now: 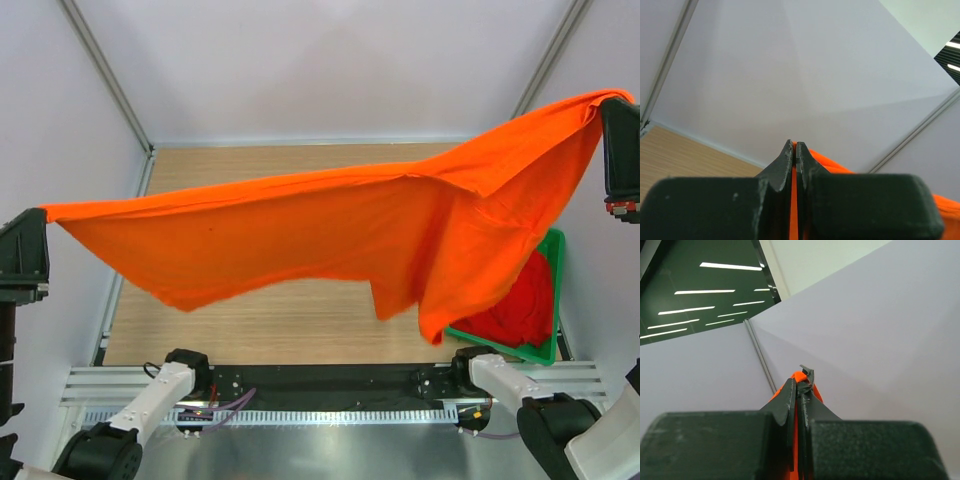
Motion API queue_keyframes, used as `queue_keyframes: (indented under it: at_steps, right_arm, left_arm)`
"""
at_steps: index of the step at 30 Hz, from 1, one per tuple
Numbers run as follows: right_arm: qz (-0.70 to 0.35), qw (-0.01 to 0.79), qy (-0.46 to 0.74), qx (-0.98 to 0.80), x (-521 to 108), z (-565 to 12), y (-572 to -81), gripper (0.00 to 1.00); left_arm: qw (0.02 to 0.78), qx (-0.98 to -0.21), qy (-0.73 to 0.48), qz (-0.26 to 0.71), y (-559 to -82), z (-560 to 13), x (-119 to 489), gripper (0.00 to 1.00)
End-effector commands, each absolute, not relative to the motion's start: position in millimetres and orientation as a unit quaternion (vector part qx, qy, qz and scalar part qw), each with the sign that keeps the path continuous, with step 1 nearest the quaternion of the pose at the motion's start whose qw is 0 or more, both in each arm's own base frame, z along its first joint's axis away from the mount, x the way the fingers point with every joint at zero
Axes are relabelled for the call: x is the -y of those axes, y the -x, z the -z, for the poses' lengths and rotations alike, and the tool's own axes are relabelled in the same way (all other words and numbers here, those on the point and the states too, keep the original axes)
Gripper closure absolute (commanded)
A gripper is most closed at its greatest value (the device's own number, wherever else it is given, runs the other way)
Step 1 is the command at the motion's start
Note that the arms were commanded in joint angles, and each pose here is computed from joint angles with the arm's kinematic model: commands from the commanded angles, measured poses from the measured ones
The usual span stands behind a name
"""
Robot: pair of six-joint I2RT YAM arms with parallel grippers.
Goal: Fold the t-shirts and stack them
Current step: Flatten the tshirt out, then fold the tshirt
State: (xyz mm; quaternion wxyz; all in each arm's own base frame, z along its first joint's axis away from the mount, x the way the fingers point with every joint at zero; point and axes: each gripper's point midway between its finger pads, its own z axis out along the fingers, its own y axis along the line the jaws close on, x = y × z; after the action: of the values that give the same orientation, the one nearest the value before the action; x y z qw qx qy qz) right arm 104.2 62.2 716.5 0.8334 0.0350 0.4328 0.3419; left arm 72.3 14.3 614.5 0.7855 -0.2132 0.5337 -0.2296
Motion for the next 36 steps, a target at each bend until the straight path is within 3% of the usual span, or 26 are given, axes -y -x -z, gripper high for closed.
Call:
queue_keyframes:
  at_steps: [1,8,11,17,21,31,36]
  right_arm:
    - [-0.337,0.833,-0.058,-0.434,-57,-717,-123,0.98]
    - [-0.333,0.785,-0.081,-0.516,-70,-644,-225,0.99]
    - [-0.321,0.747,-0.089,-0.575,-77,-579,-278,0.99]
    - [-0.278,0.637,-0.117,-0.709,-87,-393,-380,0.99]
    - [-0.268,0.581,-0.120,-0.759,-95,-321,-424,0.99]
    - [-0.277,0.481,-0.107,-0.825,-121,-229,-523,0.99]
    - [-0.298,0.461,-0.112,-0.828,-133,-224,-565,0.99]
  left_arm:
    - [0.778,-0.559,0.205,0.201,-100,-606,-11,1.00]
    - [0.710,-0.662,0.222,0.095,-202,-519,-10,1.00]
    - [0.671,-0.699,0.242,0.052,-243,-459,-11,1.00]
    - [0.583,-0.772,0.255,-0.013,-321,-311,-4,1.00]
    - [0.524,-0.812,0.252,-0.045,-365,-252,-3,1.00]
    - [0.409,-0.874,0.259,-0.047,-478,-156,-26,1.00]
    - [0.388,-0.880,0.270,-0.039,-509,-138,-35,1.00]
